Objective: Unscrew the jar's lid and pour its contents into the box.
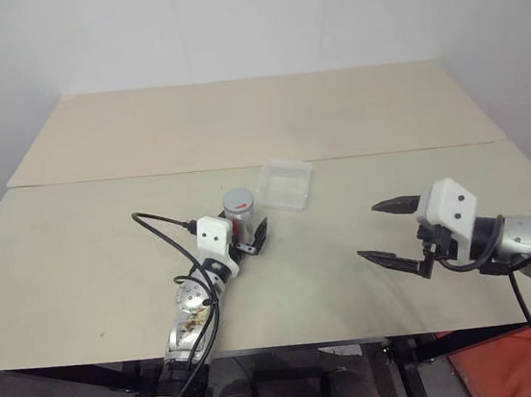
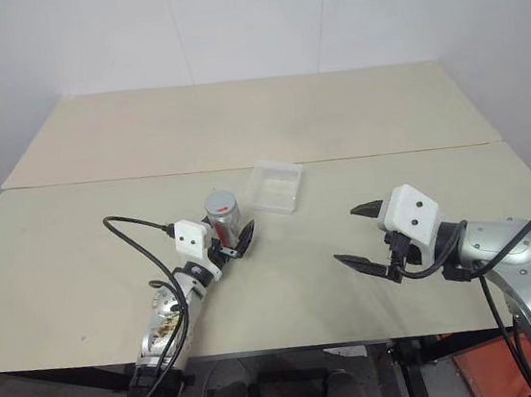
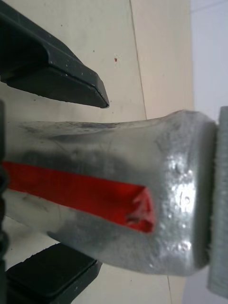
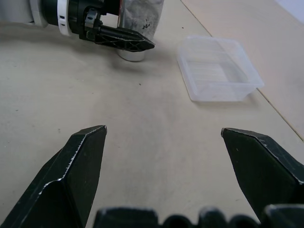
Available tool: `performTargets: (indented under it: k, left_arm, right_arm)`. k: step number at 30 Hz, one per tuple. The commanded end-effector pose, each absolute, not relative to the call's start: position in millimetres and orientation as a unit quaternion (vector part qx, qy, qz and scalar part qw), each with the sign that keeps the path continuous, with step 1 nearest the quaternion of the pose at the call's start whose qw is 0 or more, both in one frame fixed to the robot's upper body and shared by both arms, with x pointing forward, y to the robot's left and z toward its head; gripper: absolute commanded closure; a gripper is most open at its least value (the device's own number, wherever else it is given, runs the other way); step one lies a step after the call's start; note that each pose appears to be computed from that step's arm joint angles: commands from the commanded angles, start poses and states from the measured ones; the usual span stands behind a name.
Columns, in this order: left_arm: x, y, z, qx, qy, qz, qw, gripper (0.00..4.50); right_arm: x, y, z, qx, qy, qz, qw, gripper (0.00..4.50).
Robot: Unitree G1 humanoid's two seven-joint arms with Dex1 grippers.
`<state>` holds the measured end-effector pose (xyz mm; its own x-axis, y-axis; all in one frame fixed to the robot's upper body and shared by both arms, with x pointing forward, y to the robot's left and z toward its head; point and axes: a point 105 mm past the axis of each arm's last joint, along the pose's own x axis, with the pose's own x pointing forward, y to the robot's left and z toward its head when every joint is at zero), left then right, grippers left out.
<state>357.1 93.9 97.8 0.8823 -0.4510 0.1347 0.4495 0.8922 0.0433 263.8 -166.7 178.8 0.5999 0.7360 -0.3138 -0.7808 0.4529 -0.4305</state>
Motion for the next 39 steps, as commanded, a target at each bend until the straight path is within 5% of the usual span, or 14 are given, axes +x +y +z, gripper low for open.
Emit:
performTargets:
  k: [1, 6, 12, 19, 27, 39]
  left_arm:
    - [359.1, 92.6, 110.2, 0.014, -0.096, -0.23, 0.968, 0.03]
    - [359.0, 94.0, 109.2, 0.014, -0.094, -0.23, 0.968, 0.57]
    - [355.7, 91.8, 112.5, 0.01, -0.104, -0.232, 0.967, 2.25]
    - [345.6, 85.3, 125.0, 0.021, -0.117, -0.283, 0.952, 2.31]
    - [312.3, 87.3, 163.3, 0.057, -0.145, -0.379, 0.912, 2.32]
    - [311.2, 77.6, 166.5, 0.079, -0.147, -0.397, 0.902, 2.33]
  right_arm:
    - [262.0, -164.4, 189.5, -0.285, 0.017, 0.44, 0.852, 0.0]
    - [263.3, -163.5, 188.9, -0.286, 0.018, 0.441, 0.851, 0.0]
    - [263.8, -161.9, 190.3, -0.286, 0.016, 0.444, 0.849, 0.0]
    - [268.0, -147.4, 201.7, -0.268, -0.013, 0.445, 0.854, 0.0]
    - [265.4, -83.8, 238.0, -0.159, -0.09, 0.499, 0.847, 0.0]
    - [279.2, -29.6, 253.8, -0.106, -0.144, 0.498, 0.849, 0.0]
